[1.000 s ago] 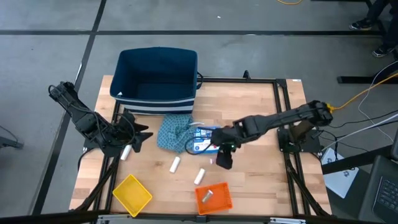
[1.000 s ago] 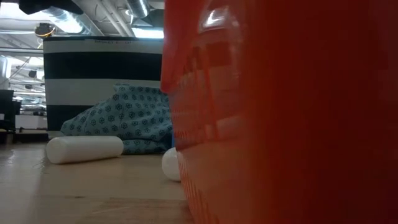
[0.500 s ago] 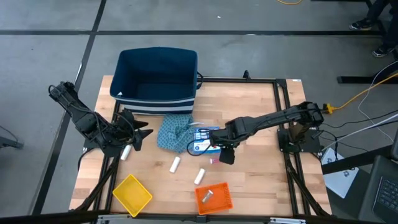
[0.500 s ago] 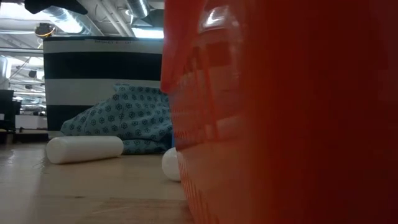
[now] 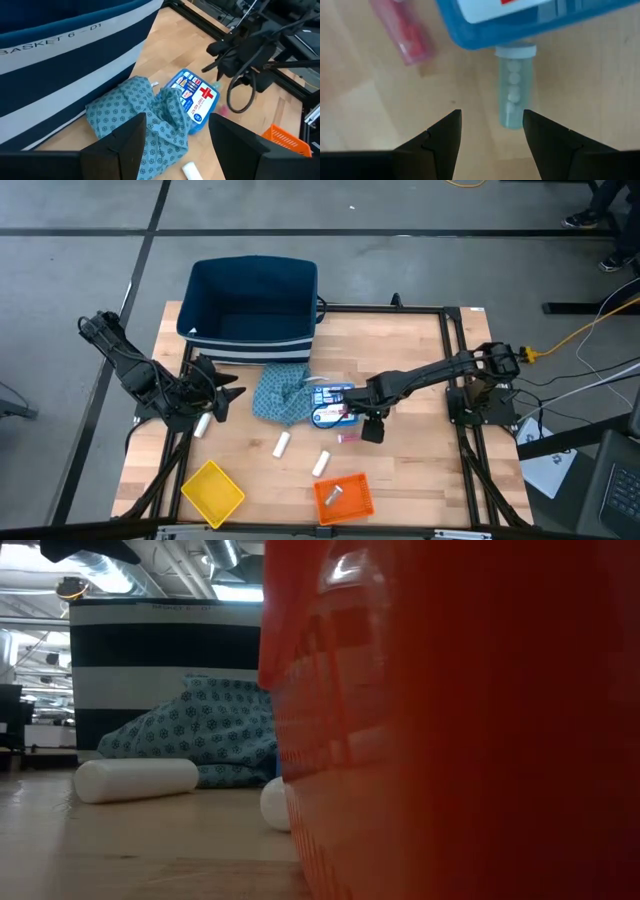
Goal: Pick & Place Medicine items
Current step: Put the blue pill bottle into the orange bin
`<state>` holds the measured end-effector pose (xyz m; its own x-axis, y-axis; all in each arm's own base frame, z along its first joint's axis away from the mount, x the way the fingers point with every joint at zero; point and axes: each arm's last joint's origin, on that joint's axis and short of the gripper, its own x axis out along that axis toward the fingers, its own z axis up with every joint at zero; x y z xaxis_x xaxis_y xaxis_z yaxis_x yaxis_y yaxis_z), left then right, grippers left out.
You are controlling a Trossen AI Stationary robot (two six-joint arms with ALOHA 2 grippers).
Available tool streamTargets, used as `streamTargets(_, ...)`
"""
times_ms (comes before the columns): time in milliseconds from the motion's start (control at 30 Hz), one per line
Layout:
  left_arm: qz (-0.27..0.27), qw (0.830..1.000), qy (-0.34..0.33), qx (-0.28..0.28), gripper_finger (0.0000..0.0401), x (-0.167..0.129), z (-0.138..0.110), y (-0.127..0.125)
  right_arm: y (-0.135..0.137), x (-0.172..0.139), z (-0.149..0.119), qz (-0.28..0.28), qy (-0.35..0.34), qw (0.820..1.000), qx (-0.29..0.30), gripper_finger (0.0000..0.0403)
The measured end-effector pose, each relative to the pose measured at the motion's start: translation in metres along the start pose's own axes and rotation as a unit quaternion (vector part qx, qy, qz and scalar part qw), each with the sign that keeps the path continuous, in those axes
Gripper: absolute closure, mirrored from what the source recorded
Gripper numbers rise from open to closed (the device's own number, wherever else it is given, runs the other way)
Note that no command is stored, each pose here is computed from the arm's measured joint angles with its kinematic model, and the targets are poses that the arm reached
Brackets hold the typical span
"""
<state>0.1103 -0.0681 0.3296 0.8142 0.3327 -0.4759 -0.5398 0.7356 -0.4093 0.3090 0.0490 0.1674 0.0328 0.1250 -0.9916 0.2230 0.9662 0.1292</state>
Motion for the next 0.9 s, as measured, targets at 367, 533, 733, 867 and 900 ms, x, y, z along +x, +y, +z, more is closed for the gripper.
streamTargets(367, 0.002, 1.000, -0.004, -0.010, 0.0189, 0.000, 0.000, 0.000, -0.020, 0.014, 0.007, 0.013, -0.046, 0.998, 0.030, 0.0194)
streamTargets(533, 0.003, 1.000, -0.008, -0.013, 0.0189, 0.000, 0.000, 0.000, -0.025, 0.022, 0.003, 0.015, -0.042, 0.998, 0.046, 0.0211)
streamTargets(733, 0.006, 1.000, -0.017, -0.015, 0.0189, 0.000, 0.001, 0.000, -0.027, 0.029, -0.002, 0.030, -0.039, 0.997, 0.059, 0.0241)
streamTargets(867, 0.006, 1.000, -0.018, -0.018, 0.0189, 0.000, 0.001, 0.000, -0.027, 0.029, -0.002, 0.029, -0.042, 0.996, 0.068, 0.0257)
streamTargets(900, 0.006, 1.000, -0.018, -0.018, 0.0189, 0.000, 0.001, 0.000, -0.027, 0.029, -0.002, 0.030, -0.042, 0.996, 0.071, 0.0260)
